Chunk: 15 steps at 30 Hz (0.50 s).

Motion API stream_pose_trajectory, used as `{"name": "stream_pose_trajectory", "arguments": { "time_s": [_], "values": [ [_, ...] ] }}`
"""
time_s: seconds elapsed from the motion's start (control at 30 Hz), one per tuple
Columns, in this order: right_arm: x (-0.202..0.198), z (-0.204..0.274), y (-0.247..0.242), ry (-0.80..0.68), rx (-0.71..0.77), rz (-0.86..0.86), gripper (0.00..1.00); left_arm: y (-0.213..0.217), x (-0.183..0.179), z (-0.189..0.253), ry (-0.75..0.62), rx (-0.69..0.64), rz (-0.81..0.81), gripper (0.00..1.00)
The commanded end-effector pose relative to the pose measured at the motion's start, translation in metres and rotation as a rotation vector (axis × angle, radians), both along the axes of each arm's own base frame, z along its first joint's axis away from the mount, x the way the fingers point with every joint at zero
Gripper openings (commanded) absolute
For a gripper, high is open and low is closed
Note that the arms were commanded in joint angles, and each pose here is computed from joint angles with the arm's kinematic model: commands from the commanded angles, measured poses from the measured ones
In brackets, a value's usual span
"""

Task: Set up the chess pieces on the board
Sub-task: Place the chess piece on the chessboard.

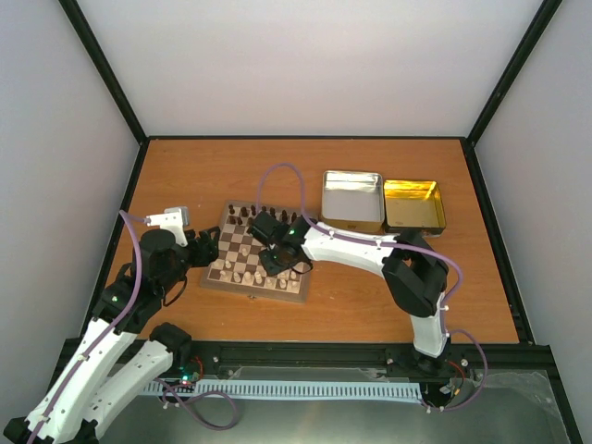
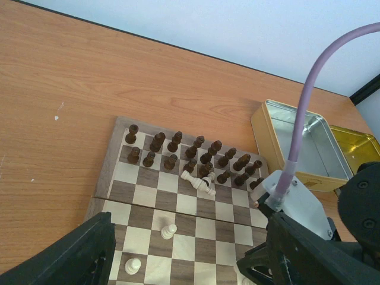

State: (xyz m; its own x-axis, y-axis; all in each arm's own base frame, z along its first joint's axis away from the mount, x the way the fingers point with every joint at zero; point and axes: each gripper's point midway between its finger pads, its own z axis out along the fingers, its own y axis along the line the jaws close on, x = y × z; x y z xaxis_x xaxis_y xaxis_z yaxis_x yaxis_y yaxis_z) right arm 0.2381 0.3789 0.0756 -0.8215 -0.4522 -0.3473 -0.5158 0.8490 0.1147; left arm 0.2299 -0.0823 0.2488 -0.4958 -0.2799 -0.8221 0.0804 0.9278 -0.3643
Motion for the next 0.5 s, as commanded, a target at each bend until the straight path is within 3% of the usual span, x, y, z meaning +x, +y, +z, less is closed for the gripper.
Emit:
{"name": "stream_pose_trajectory", "arguments": {
  "time_s": [0.0, 0.47],
  "values": [
    [-0.006, -0.001, 0.016, 0.009, 0.0, 0.057, 0.09, 0.0, 0.003, 0.008, -0.034, 0.006, -0.008, 0.71],
    [-0.015, -0.015, 0.016, 0.044, -0.039, 0.086, 0.13, -0.001, 0.004, 0.006, -0.024, 0.007, -0.007, 0.71]
  ]
}}
